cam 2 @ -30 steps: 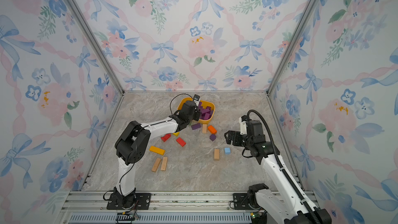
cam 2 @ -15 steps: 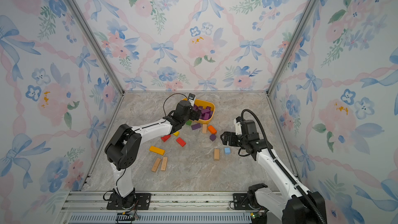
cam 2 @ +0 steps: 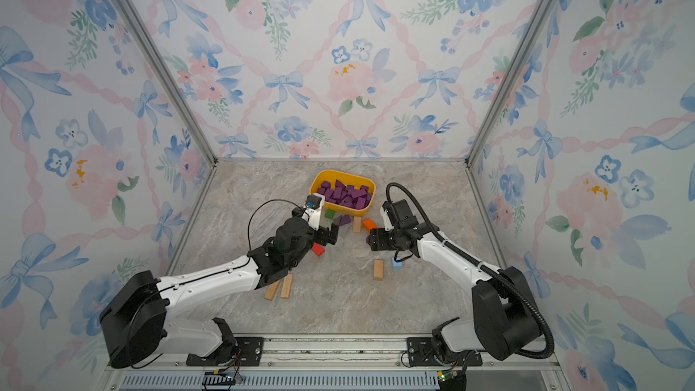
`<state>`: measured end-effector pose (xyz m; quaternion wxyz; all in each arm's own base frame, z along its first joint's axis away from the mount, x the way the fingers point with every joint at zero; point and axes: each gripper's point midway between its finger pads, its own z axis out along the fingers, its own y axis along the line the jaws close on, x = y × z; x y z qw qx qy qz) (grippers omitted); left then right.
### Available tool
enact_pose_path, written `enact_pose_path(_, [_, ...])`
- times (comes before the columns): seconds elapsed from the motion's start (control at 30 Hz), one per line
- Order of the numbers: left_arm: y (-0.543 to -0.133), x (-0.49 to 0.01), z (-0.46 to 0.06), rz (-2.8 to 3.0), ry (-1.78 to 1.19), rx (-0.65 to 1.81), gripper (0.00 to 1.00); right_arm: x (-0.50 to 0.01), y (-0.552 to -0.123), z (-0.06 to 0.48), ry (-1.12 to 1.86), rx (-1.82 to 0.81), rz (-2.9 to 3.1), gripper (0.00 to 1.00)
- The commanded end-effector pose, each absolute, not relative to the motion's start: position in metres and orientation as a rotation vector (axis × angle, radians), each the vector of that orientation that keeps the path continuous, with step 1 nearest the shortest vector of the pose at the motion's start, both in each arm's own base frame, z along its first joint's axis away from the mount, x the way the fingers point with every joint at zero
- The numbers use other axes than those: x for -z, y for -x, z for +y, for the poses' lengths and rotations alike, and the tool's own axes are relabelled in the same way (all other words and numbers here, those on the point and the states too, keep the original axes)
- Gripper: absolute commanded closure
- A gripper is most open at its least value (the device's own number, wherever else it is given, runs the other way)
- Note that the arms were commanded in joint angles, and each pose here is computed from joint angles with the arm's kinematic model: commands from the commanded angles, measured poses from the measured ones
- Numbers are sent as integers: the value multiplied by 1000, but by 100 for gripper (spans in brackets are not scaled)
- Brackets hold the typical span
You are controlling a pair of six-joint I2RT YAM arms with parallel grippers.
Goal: Pick purple bricks into the storage bin
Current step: Pick up the building block from the center of the board.
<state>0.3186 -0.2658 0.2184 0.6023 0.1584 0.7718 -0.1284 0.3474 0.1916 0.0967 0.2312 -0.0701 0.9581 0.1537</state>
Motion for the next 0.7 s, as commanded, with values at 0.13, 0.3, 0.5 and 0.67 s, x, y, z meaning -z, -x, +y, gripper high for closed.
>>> enact_pose_path(0.13, [-278,-202,-225,1762,-289,354,2,-66,-368,208,113,-399,2698,33])
enact_pose_path(0.3, [-260,-183,-197,1754,-262,344,2,-47,-373,216,73,-399,2733,43])
enact_pose_path(0.5, [-250,-174,-187,1739,-300,334,2,-31,-377,221,49,-330,2763,48])
enact_pose_path(0.67, [-247,-175,-187,1726,-316,352,2,-20,-383,217,21,-260,2784,51])
